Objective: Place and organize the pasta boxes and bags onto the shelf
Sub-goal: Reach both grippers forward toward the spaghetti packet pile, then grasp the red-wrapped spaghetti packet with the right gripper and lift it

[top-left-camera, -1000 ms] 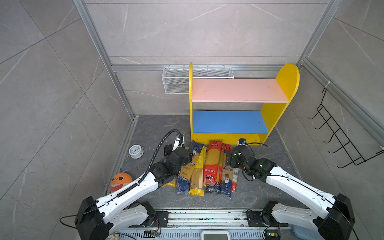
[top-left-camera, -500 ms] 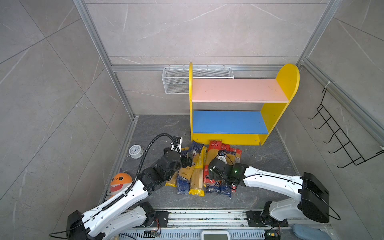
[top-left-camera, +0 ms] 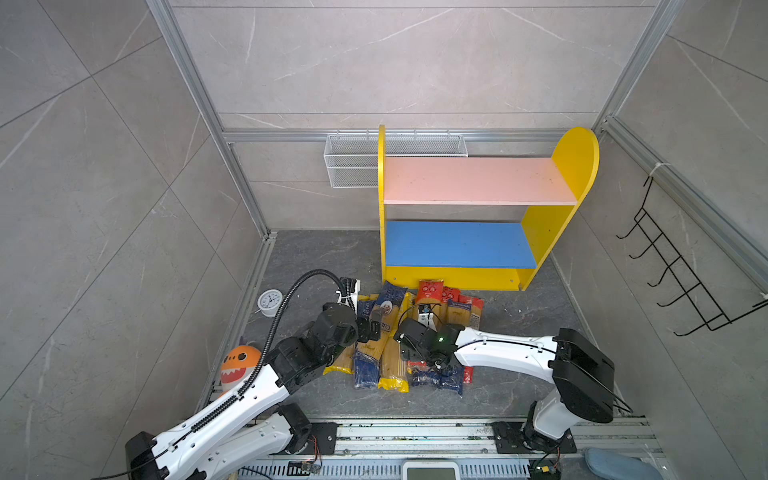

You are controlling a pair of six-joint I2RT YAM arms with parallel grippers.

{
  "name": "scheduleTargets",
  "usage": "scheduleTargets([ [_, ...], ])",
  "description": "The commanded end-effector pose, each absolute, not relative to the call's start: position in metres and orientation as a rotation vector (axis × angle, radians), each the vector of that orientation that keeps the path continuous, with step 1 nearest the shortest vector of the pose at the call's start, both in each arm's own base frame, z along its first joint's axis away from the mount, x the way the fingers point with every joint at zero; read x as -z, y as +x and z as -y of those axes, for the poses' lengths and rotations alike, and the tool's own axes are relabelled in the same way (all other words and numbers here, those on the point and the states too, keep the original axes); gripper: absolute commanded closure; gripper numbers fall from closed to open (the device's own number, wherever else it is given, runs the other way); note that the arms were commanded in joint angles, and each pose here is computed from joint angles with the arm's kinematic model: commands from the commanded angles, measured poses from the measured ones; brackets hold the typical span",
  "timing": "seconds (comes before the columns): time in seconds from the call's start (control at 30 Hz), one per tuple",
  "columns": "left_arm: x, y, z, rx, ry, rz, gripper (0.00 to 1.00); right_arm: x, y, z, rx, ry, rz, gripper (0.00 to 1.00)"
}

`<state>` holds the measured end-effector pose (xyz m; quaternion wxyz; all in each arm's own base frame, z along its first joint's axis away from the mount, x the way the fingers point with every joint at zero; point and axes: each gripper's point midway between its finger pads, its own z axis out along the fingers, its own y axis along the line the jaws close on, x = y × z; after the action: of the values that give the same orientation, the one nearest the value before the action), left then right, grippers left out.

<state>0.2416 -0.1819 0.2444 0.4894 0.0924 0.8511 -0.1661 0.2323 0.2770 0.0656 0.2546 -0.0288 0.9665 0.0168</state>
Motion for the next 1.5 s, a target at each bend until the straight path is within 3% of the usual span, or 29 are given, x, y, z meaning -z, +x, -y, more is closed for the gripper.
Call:
scheduleTargets([
  [0.0,-0.252,0.238,0.176,0.420,0.189,-2.057,0.00,-0.058,0.231,-0.269,0.057,-0.036,-2.640,0.00],
  [0.3,-0.254,0.241,0.155,0.304,0.129,-2.055,0.00,-0.053,0.235,-0.254,0.241,-0.013,-2.628,0.00],
  [0.4,-0.255,0.240,0.153,0.304,0.120,-2.055,0.00,-0.059,0.236,-0.245,0.294,-0.009,-2.608,0.05],
  [0.53,-0.254,0.240,0.149,0.294,0.107,-2.052,0.00,-0.069,0.236,-0.238,0.311,-0.005,-2.590,0.17],
  [0.77,-0.249,0.238,0.145,0.277,0.101,-2.058,0.00,-0.059,0.234,-0.253,0.227,-0.051,-2.628,0.31],
  [0.93,-0.247,0.235,0.142,0.276,0.102,-2.071,0.00,-0.065,0.234,-0.251,0.234,-0.057,-2.625,0.52],
  [1.07,-0.249,0.233,0.140,0.278,0.097,-2.067,0.00,-0.073,0.231,-0.247,0.206,-0.055,-2.623,0.62],
  [1.13,-0.249,0.233,0.139,0.276,0.093,-2.068,0.00,-0.078,0.229,-0.245,0.186,-0.052,-2.623,0.71],
  [1.23,-0.248,0.234,0.137,0.268,0.078,-2.073,0.00,-0.087,0.226,-0.243,0.150,-0.057,-2.618,1.00],
  [1.47,-0.247,0.234,0.138,0.272,0.066,-2.086,0.00,-0.114,0.223,-0.237,0.089,-0.077,-2.587,1.00],
])
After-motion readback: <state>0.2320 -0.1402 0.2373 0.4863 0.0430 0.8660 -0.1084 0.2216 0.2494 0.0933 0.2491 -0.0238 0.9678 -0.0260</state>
